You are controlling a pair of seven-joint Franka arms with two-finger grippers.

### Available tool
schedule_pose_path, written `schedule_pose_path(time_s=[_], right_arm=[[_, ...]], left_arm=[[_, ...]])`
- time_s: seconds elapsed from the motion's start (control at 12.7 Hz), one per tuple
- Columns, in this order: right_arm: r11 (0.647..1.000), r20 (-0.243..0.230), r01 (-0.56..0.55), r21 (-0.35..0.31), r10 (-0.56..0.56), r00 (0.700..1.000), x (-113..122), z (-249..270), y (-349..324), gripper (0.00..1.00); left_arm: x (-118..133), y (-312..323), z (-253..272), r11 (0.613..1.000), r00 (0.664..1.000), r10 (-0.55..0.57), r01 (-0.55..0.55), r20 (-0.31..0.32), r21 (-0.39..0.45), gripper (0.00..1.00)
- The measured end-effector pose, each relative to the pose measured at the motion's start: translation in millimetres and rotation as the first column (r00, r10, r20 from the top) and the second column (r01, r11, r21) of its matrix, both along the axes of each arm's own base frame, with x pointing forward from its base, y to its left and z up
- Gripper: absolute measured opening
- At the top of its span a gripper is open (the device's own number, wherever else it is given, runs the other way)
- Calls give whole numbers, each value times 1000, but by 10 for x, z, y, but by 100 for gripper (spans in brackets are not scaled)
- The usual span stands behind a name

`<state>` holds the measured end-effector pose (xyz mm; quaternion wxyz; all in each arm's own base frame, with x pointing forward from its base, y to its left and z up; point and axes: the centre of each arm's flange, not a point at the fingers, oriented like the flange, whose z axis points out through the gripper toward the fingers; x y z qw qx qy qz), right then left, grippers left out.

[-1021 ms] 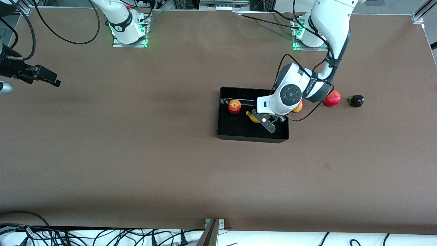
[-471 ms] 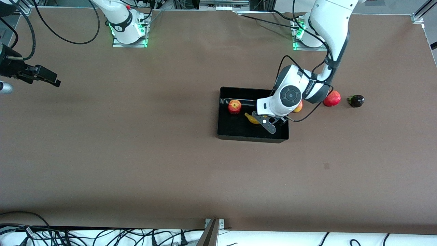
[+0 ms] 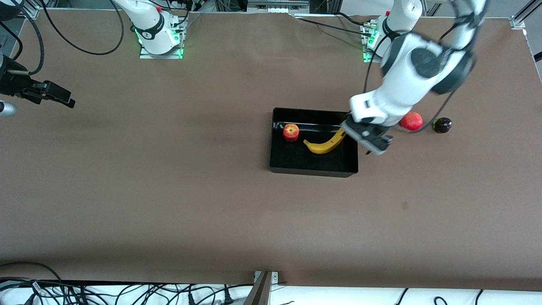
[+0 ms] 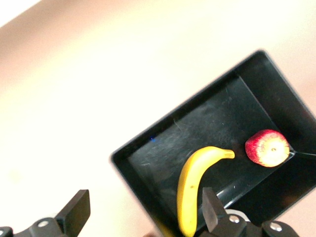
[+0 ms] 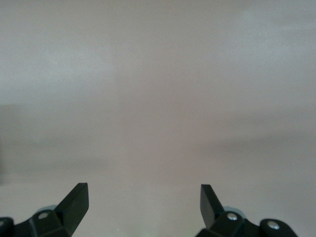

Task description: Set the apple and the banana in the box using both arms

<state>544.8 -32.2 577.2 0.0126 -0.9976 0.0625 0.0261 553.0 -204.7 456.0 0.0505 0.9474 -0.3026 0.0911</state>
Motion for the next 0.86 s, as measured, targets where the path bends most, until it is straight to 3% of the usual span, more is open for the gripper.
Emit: schedule_pose_path(time_s=[0.24,0.47,0.71,0.86], right_arm=[[1000,0,0,0,0,1000,0,1,-2,100],[1000,0,0,0,0,1000,0,1,-2,100],[1000,0,0,0,0,1000,0,1,-2,100],[1000,0,0,0,0,1000,0,0,-3,100]], left_arm=[[-225,862,694,993,991,115,-115,-64,8,100],[-327,1556,1112,973,962,232,-228,-144,48,100],[-371,1725,1455,927,910,374,-359,-180,111,100],[-307,1787,1413,905,881,425,-406,-207,131,100]])
